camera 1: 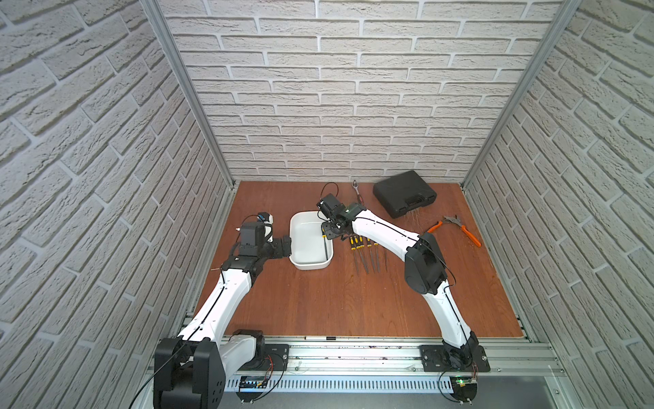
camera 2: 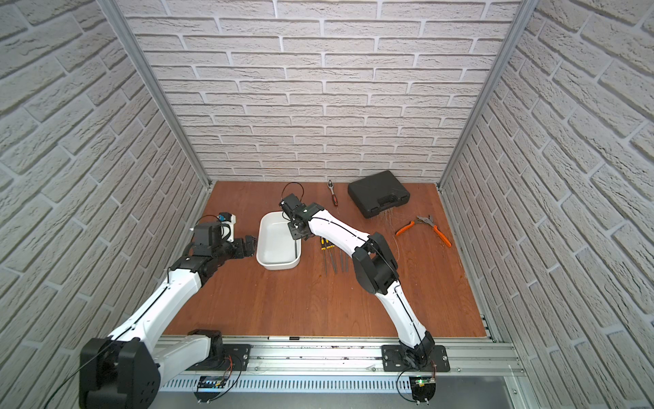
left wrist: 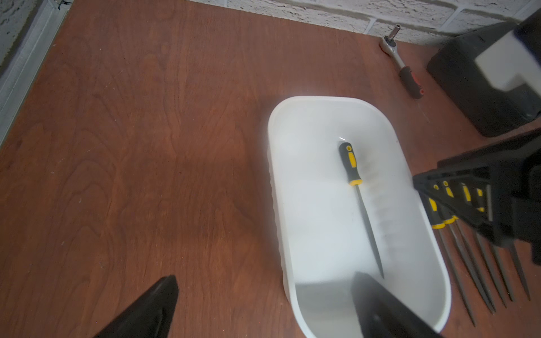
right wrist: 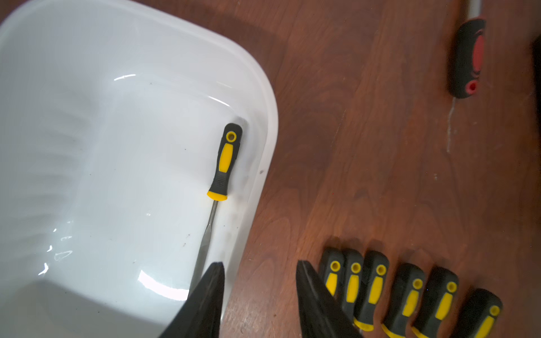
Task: Take the file tool out of the storage box
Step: Adjust the storage box at the center of the board.
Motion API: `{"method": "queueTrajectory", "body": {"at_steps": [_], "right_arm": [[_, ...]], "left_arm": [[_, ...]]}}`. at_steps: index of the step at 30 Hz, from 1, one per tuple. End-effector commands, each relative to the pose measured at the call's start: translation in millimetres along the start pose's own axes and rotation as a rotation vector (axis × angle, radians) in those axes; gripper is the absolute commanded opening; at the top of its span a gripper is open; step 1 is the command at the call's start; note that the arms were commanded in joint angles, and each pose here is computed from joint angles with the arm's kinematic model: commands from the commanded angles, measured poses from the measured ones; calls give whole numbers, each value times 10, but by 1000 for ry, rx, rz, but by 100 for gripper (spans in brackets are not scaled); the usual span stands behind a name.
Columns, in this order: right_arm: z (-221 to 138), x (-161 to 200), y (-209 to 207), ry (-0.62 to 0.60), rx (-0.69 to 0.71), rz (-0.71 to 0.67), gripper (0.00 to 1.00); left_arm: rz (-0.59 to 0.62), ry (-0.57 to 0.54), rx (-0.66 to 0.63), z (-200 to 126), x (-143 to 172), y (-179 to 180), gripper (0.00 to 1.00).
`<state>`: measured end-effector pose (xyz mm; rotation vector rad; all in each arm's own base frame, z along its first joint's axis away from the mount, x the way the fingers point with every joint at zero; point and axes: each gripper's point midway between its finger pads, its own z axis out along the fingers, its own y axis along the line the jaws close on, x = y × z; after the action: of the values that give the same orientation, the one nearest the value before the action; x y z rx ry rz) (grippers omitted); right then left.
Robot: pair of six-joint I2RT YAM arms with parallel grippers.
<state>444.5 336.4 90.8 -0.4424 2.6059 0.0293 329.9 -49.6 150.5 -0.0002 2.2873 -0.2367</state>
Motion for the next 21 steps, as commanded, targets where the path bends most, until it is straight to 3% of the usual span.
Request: {"method": "queueTrajectory", "body": {"at_steps": [1, 6, 10, 13, 21], "right_arm": [[-29, -59, 105, -7, -48, 25, 46], [53, -4, 134, 17, -60, 31, 40], [66, 10, 121, 25, -58, 35, 12], [26, -23, 108, 13, -54, 42, 3], [-230, -197, 43, -51, -27, 20, 2]], "left_arm": [[14, -41, 14, -42, -138, -48, 99], [12, -40, 15, -38, -136, -49, 98], [14, -41, 14, -36, -140, -48, 99], [14, -39, 16, -29, -138, -50, 99], [14, -42, 16, -35, -143, -52, 99]]}}
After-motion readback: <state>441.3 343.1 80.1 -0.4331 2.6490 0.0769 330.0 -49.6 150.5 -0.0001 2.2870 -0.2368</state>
